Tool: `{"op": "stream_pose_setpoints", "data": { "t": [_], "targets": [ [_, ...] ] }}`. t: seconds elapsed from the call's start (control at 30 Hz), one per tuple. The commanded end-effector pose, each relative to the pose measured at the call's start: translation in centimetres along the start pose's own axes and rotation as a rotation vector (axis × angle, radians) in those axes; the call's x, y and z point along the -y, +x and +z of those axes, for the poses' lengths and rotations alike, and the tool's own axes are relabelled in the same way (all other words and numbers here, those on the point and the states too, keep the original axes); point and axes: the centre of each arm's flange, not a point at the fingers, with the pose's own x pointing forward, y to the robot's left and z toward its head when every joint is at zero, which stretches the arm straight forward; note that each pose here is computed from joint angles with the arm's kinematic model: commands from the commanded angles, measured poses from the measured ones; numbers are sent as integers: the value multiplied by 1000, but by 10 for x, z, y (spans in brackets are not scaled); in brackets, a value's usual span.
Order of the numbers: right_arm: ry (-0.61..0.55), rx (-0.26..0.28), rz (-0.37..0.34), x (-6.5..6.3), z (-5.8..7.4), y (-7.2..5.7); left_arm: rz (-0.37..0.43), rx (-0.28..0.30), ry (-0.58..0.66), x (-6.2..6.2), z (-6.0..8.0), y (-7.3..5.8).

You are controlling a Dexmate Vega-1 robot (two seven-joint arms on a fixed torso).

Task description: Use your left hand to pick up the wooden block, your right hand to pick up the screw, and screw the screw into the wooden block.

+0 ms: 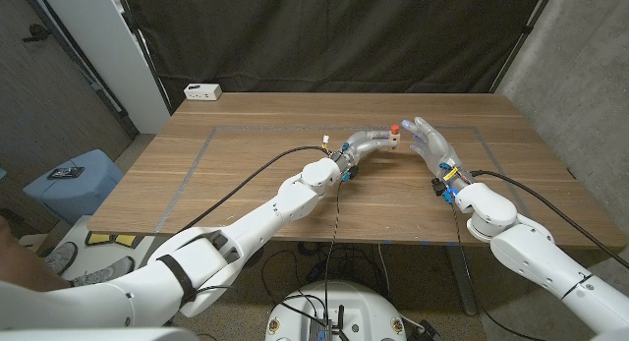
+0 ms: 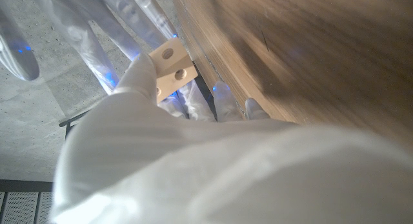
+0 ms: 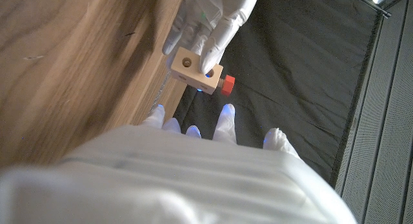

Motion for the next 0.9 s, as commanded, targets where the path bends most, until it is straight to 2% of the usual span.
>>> {"op": "stream_pose_setpoints", "data": {
  "t": [0.03, 0.53, 0.9],
  "targets": [
    [-29, -16, 17, 2, -3, 4, -1, 0, 2, 2, 0, -2],
    [-48, -42, 47, 1, -3, 11, 0, -1, 1, 3, -1, -4],
    [-48, -38, 60, -1, -3, 13, -4, 0, 5, 2, 0, -2]
  ]
}}
